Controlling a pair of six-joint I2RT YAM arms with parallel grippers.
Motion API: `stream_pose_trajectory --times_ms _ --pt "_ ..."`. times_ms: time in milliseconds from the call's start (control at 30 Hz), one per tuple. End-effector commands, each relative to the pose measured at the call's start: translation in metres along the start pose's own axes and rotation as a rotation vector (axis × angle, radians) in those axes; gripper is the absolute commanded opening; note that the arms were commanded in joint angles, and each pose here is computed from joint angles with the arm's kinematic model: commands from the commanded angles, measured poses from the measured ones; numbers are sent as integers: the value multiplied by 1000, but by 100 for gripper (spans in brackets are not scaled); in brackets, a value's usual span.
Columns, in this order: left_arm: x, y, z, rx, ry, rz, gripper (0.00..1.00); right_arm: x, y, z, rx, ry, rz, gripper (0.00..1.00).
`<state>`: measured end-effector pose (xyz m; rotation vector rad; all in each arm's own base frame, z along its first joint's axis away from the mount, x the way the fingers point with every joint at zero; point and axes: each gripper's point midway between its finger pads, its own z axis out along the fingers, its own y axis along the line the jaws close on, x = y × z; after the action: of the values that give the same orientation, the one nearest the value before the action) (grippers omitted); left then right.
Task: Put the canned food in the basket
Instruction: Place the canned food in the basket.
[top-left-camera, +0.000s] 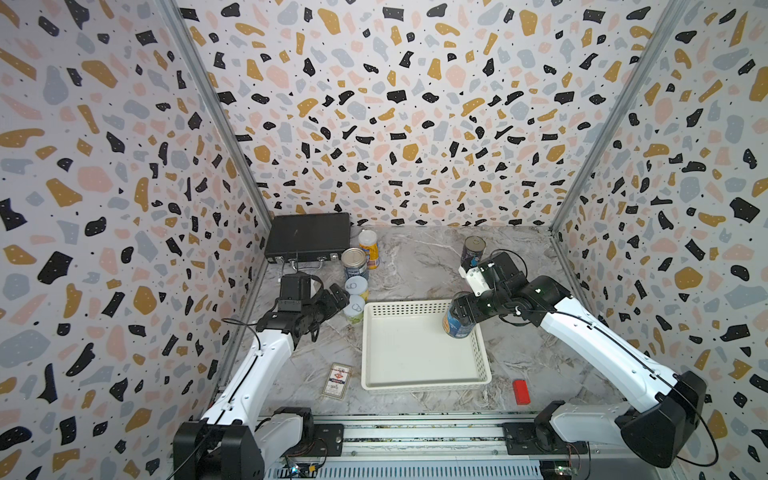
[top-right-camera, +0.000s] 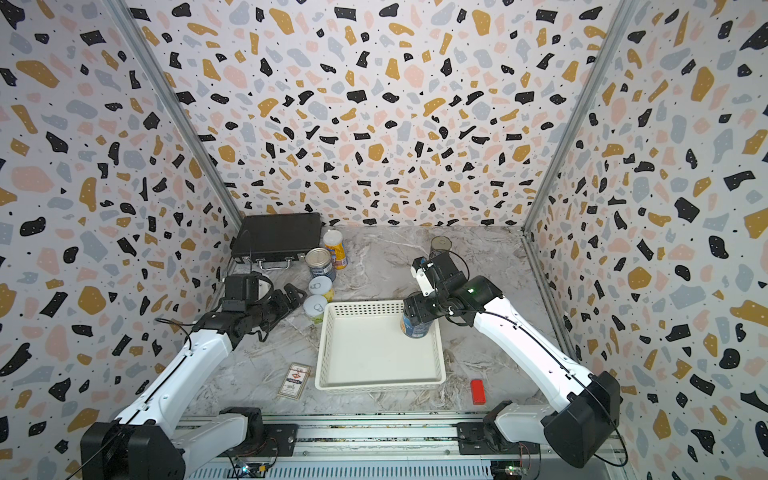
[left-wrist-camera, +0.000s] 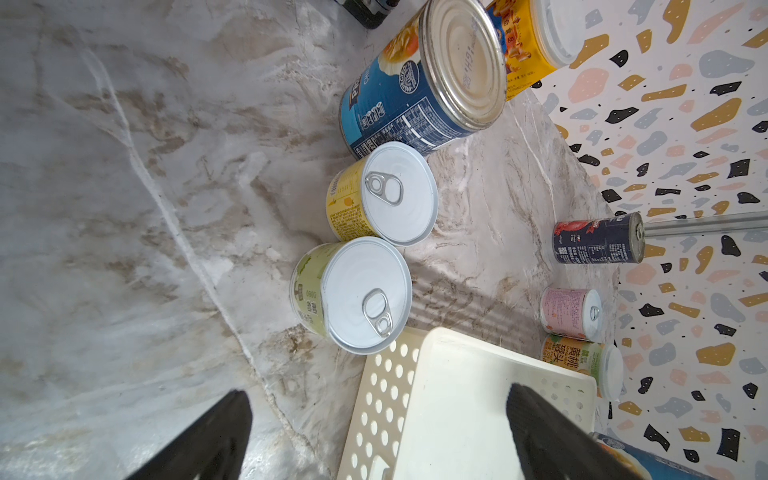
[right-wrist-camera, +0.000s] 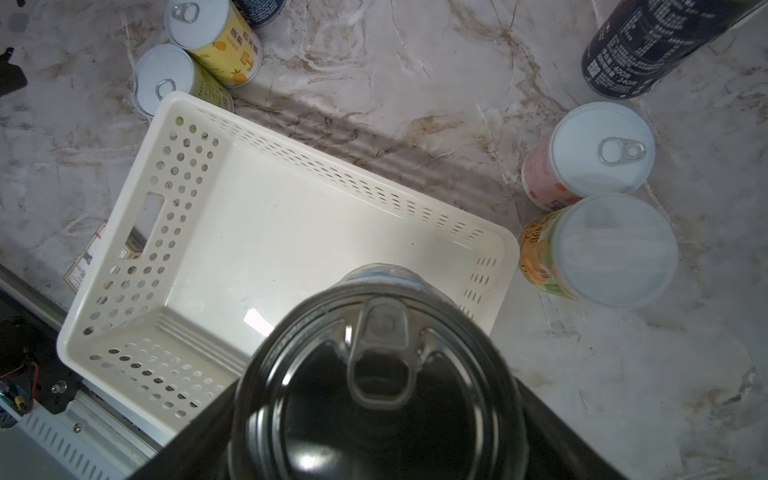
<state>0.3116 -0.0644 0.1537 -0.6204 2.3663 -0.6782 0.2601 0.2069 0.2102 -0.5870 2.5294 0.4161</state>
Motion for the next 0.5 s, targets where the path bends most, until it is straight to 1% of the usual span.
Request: stream_pose_trajectory --times_ms 0,233,333,467 --pt "-11 -8 -7 22 -44 21 100 -45 13 -14 -39 -182 -19 11" --pt "-13 -8 -10 21 -57 23 100 -50 4 8 12 -169 -29 10" --pt "-12 -8 -8 23 -48 22 100 -50 1 22 25 -161 -34 10" --pt "-12 -9 -8 25 -44 21 100 -50 -8 40 76 -149 -40 10"
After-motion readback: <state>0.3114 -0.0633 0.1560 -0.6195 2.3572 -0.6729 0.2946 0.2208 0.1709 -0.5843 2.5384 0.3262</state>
